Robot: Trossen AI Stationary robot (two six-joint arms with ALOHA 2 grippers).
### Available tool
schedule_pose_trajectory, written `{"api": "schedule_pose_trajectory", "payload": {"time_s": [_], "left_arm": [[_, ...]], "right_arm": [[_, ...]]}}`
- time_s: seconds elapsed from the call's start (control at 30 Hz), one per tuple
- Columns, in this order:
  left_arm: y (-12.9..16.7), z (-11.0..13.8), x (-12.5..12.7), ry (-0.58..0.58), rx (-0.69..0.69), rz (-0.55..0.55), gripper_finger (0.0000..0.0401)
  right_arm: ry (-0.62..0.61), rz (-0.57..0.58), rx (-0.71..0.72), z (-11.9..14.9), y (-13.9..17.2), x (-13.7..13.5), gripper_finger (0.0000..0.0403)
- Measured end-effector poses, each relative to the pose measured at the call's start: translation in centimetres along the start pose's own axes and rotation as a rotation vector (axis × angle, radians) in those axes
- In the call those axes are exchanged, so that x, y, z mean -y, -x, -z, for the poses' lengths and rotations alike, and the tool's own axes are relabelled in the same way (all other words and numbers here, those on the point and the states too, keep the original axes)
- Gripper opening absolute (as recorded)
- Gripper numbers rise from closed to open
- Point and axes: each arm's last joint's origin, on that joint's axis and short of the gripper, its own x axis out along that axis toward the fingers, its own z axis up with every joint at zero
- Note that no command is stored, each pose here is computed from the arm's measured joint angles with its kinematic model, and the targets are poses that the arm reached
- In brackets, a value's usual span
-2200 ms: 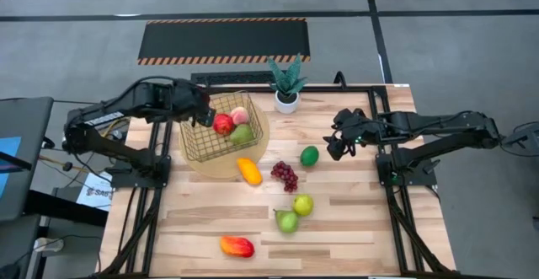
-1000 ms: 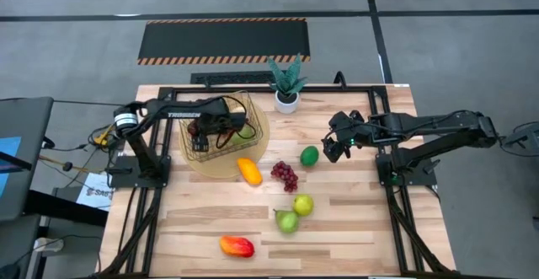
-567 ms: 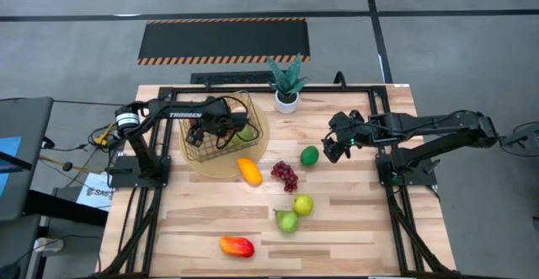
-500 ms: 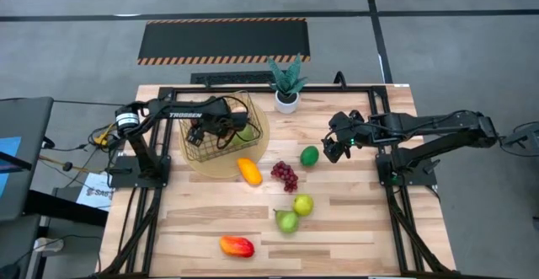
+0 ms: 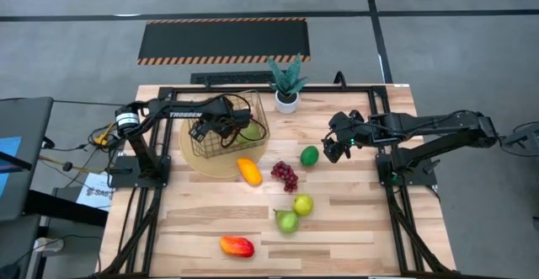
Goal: Build produce basket
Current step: Put the dark red apple into the wire basket
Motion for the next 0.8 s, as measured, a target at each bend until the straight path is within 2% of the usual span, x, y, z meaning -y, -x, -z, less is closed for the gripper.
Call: {"api": "schedule_pose_trajectory", "payload": {"time_s": [0.4, 0.8], "left_arm": [[-1.4, -0.1, 0.8, -0.037, 0.001, 0.061, 0.0286], [-1.5, -0.3, 0.7, -0.016, -0.001, 0.023, 0.0300]], "right_arm": [[0.023, 0.001, -0.001, 0.0, 0.0, 0.0, 0.0273], [0.024, 0.001, -0.002, 0.0, 0.0, 0.0, 0.0273]]}}
